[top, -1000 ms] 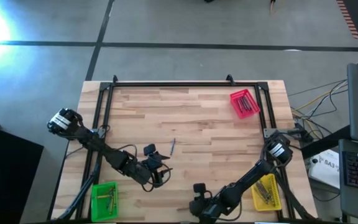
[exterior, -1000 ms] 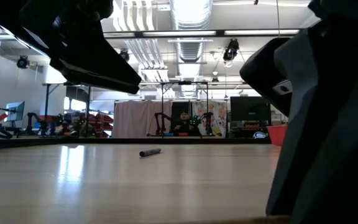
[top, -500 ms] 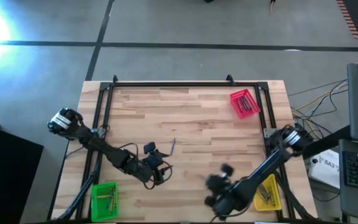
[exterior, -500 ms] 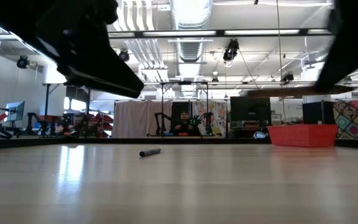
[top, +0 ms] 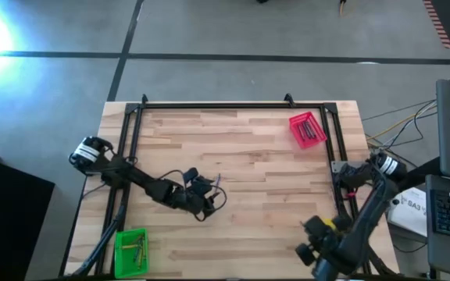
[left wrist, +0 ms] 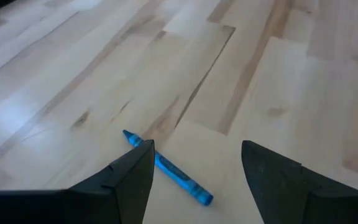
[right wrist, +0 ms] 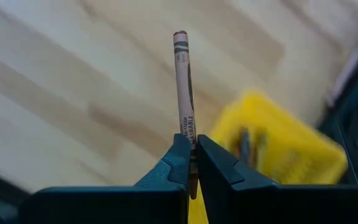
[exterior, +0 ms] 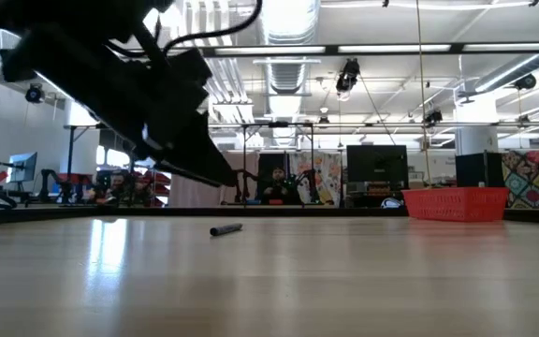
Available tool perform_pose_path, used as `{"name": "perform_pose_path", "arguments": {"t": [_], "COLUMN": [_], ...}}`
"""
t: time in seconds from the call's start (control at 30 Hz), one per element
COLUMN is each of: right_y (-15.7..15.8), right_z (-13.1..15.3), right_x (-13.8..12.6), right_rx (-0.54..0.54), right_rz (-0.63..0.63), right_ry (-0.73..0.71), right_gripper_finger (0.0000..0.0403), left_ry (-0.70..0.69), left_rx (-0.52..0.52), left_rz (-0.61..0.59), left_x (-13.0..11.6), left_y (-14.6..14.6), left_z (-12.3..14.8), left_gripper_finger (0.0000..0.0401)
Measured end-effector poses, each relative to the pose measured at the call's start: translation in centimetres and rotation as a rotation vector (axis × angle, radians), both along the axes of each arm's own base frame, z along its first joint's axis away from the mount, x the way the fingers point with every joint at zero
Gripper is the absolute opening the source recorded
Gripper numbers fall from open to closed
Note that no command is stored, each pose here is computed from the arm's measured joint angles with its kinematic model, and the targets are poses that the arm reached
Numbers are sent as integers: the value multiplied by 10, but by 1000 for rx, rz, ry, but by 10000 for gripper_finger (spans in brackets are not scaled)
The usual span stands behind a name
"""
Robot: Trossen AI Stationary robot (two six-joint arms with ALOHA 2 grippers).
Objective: Sort crayons
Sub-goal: Put the brown crayon into the yellow bin
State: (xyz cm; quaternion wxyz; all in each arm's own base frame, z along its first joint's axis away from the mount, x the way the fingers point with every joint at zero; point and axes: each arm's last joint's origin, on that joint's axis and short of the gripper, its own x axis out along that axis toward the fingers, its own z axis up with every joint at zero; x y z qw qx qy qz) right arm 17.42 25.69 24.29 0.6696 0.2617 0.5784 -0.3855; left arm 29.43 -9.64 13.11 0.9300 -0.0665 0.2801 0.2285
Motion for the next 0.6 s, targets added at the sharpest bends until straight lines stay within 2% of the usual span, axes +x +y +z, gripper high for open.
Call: {"name": "perform_pose_path", "arguments": {"t": [0.2, 0.4, 0.5, 0.6], "right_y": [19, 24, 26, 27], "right_z": [-1, -1, -5, -8], "right_x": [-32, -54, -55, -54], "right_rx": [62, 22, 10, 1], "right_rz": [-62, -111, -101, -71], "right_ry": [107, 130, 139, 148], "right_gripper_finger": [12, 15, 33, 70], "left_ry": [18, 23, 24, 31], "left_rx": [-56, -61, -61, -57], "left_rz": [-4, 5, 13, 17], "left_x": [5, 6, 7, 8], "left_y": [13, 18, 20, 22], "left_z": [-2, -2, -2, -4], "left_gripper_finger": [223, 223, 223, 223]}}
